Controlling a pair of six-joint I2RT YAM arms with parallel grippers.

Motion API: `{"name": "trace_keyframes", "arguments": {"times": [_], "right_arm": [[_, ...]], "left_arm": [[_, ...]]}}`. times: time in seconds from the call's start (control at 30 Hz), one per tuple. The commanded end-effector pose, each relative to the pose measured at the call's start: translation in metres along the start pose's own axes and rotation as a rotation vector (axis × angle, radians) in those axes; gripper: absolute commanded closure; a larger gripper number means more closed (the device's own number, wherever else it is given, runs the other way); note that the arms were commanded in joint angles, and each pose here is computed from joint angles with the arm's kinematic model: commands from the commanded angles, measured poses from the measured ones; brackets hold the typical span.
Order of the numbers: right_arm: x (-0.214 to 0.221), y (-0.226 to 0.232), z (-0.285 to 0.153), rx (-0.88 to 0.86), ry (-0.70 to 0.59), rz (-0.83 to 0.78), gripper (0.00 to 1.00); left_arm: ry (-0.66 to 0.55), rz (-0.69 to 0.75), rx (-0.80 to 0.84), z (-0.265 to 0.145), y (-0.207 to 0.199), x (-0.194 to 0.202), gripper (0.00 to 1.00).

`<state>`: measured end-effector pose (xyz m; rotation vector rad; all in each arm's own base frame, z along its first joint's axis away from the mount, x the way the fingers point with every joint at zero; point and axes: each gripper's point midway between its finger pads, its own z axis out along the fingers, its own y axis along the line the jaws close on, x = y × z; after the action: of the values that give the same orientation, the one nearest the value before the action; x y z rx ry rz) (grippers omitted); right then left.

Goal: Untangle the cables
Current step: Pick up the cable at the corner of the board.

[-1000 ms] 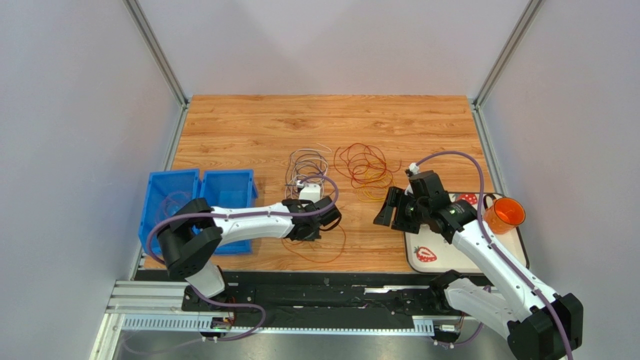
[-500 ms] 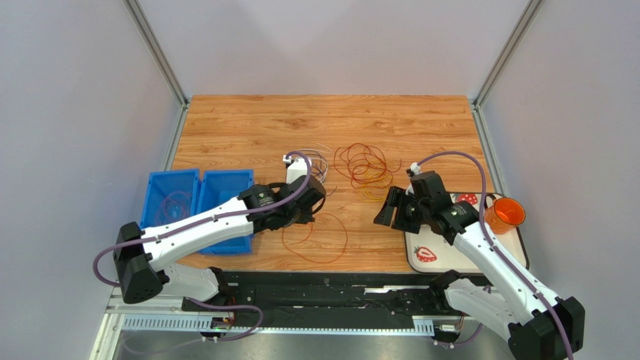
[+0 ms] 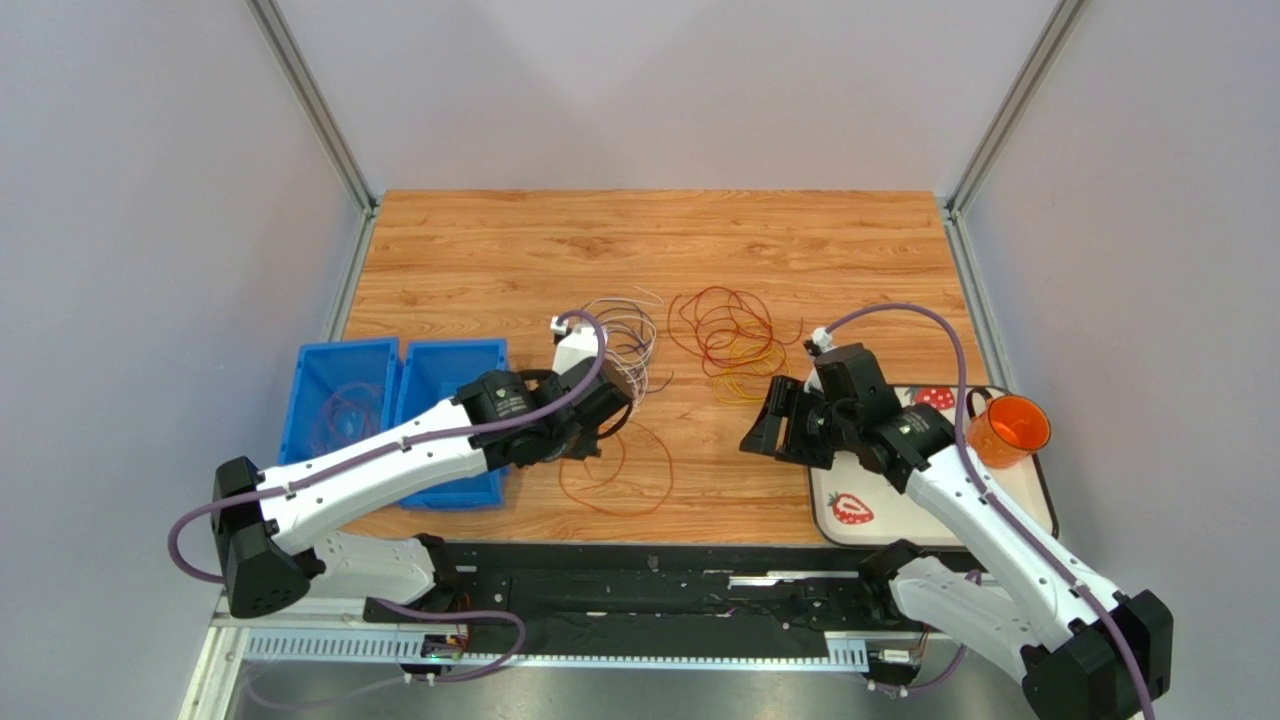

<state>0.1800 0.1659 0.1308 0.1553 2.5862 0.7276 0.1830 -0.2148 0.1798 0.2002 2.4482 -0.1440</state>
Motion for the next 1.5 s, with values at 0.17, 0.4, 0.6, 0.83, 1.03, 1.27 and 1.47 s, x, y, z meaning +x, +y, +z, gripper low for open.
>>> {"name": "trace_keyframes", "arguments": {"times": [0.17, 0.4, 0.6, 0.83, 1.03, 1.27, 1.47], "right_arm": [[0.008, 0.033, 0.010, -0.073, 0.014, -0.047, 0.36], [0.014, 0.039, 0.012, -0.054, 0.017, -0.066, 0.36], [0.016, 0.032, 0.008, -0.030, 0.008, -0.066, 0.36], [0.015, 0.033, 0.008, -0.031, 0.007, -0.066, 0.36], [0.015, 0.033, 0.007, -0.025, 0.007, -0.075, 0.36], [0.016, 0.030, 0.009, -0.016, 0.010, -0.071, 0.36], [0.015, 0.031, 0.011, -0.012, 0.016, -0.074, 0.36]], "left_arm": [[0.173, -0.040, -0.017, 0.032, 0.012, 0.072, 1.00], [0.277, 0.022, -0.006, 0.058, -0.010, 0.091, 0.88], [0.308, 0.124, 0.042, 0.061, -0.023, 0.091, 0.42], [0.303, 0.198, 0.003, 0.070, -0.018, 0.090, 0.42], [0.333, 0.308, -0.058, 0.084, -0.009, 0.094, 0.43], [0.307, 0.438, -0.036, 0.101, -0.006, 0.097, 0.43], [0.323, 0.516, -0.031, 0.116, -0.007, 0.103, 0.46]]}}
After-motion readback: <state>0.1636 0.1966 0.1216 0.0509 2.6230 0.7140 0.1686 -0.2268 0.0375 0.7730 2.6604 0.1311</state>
